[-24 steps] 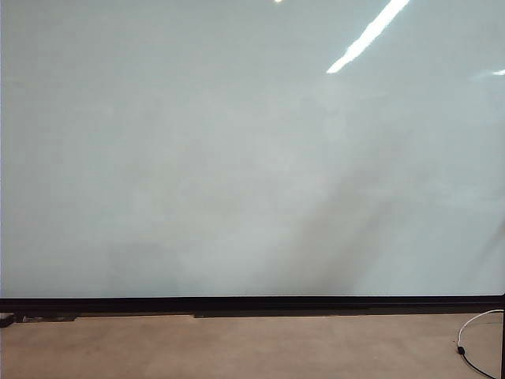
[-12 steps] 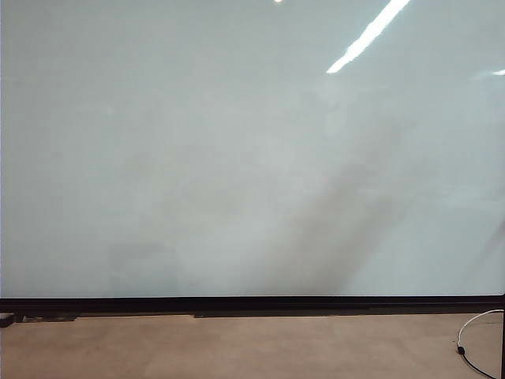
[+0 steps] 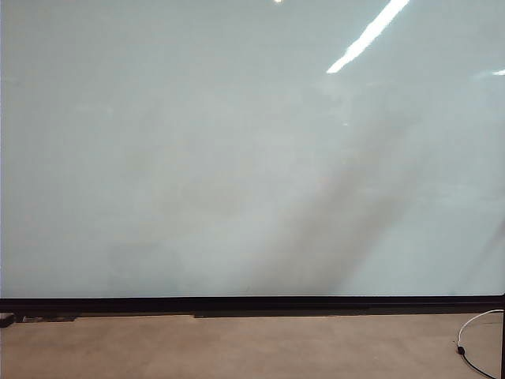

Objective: Pick up the pen on the shelf to the right of the whiteboard and draw a rectangle.

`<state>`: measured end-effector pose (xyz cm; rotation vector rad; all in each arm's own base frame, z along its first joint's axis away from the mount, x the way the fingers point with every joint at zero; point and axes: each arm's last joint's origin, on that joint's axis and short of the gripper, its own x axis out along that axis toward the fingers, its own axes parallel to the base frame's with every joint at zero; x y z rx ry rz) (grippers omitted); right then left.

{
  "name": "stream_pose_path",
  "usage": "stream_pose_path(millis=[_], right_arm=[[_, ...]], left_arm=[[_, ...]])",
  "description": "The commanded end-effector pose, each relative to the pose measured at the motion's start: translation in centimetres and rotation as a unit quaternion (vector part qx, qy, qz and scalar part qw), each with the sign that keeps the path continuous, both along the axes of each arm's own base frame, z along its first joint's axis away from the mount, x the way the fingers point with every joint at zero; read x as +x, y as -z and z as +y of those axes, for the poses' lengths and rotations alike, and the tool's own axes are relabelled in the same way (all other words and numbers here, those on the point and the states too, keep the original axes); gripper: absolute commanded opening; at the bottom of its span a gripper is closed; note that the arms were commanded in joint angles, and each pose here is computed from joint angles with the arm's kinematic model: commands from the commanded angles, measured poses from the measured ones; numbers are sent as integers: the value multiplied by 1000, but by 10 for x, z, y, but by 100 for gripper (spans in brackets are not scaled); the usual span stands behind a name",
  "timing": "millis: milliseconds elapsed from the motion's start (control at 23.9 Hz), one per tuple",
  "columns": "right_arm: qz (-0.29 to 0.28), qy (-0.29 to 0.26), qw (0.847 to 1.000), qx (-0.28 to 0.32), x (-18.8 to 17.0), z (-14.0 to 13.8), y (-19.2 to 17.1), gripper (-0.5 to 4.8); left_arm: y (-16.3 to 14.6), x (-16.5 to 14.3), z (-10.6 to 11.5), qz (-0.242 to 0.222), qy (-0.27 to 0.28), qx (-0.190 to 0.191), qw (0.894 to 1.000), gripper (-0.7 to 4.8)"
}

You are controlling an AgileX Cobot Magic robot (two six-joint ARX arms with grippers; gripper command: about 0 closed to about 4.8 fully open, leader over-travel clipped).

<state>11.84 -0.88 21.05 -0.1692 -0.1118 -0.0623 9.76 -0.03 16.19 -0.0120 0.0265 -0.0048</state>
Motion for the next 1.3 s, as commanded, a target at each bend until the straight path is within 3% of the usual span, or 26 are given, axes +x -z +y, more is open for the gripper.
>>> stream_pose_path(millis=[42, 1299], right_arm=[[-22, -3, 1000, -3, 4, 0, -5, -5], [-15, 0, 1000, -6, 16, -37, -1, 4]], left_arm=[[-1, 0, 0, -4, 0, 2, 1000, -4], [-2, 0, 0, -4, 0, 2, 1000, -4]])
